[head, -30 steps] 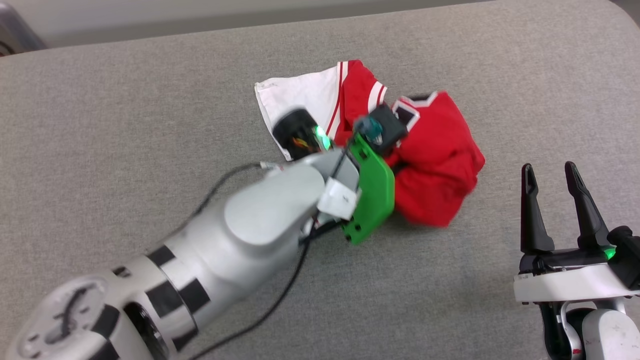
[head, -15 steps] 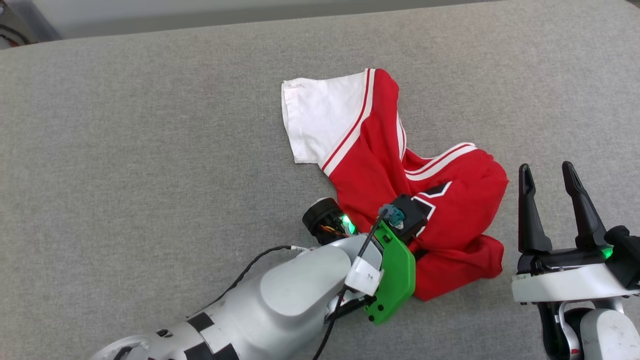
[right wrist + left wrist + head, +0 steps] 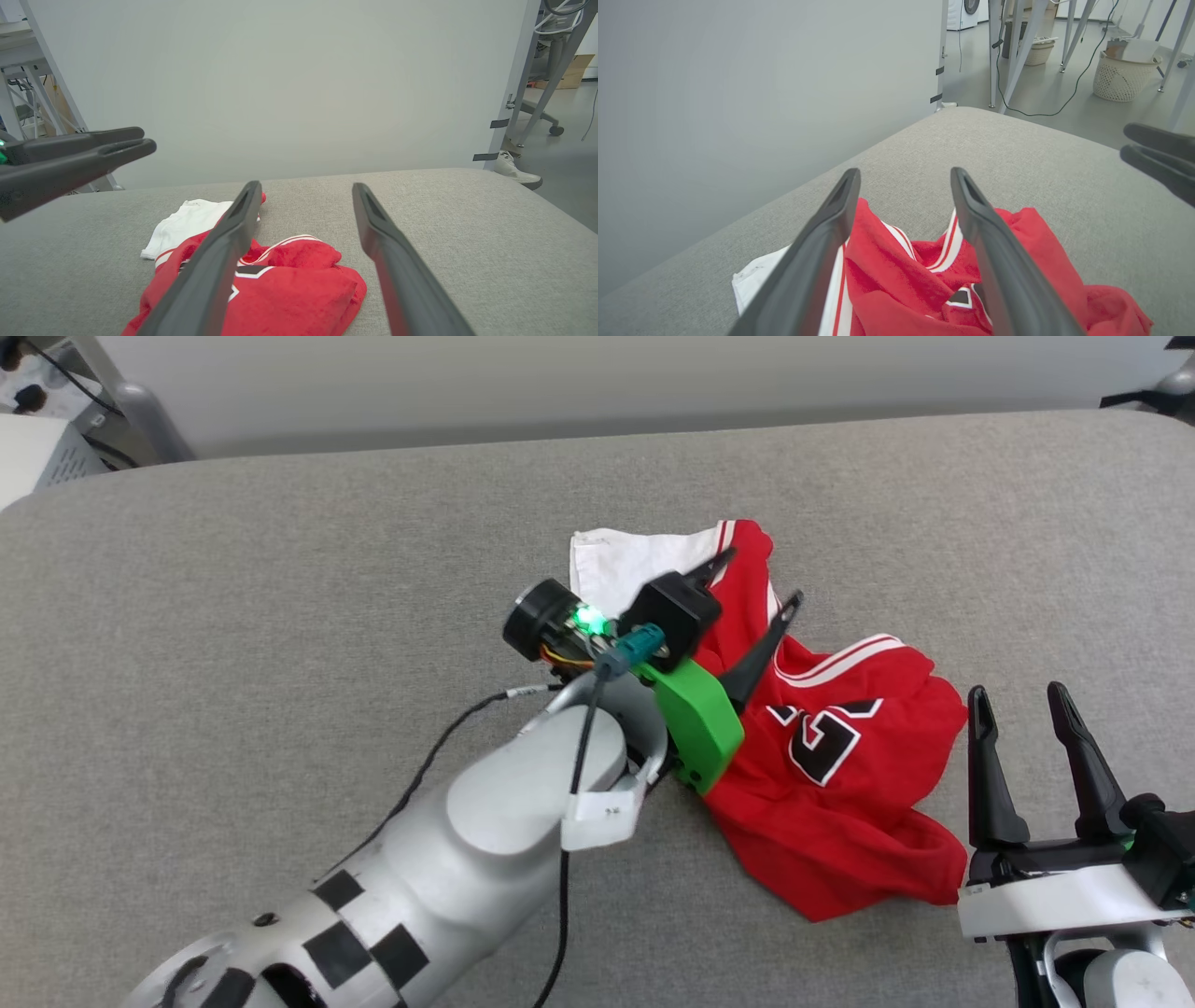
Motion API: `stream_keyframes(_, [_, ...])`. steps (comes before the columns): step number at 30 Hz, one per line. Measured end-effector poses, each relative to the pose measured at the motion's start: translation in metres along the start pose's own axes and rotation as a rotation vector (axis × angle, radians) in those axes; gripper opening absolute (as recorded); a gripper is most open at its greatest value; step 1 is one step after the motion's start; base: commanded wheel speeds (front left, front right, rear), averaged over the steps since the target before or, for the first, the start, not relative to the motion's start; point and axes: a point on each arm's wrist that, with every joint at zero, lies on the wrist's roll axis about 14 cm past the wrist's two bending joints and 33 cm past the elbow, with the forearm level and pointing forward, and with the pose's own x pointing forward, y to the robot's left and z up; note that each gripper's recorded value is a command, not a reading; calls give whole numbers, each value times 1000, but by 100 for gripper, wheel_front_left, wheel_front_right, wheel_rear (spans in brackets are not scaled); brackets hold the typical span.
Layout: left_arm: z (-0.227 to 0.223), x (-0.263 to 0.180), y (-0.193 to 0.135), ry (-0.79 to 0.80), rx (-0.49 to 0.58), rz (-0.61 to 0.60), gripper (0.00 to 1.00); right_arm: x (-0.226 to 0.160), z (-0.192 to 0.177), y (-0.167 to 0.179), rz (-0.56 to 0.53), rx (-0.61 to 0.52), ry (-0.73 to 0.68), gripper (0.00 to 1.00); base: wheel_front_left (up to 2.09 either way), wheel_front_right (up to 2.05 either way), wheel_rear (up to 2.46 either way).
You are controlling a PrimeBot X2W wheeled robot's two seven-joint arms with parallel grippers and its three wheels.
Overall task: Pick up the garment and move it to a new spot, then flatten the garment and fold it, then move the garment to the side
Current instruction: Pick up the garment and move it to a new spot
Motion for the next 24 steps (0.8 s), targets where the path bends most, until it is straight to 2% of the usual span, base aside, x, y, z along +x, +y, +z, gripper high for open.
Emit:
stream_keyframes(5, [50,-28,52,-154,77,207,100,2,5,10,32,-7,-18,100,0,0,0])
stream_keyframes(13, [67,-98,99,-254,91,474,100,-1,12,20,62,-12,-34,100,0,0,0])
stream_keyframes(19, [58,-153,125,-258,105,649,100,-5,18,21,67,-13,-49,100,0,0,0])
stream_keyframes(24, [37,-190,131,-211,103,736,100,-7,21,21,64,-5,-56,100,0,0,0])
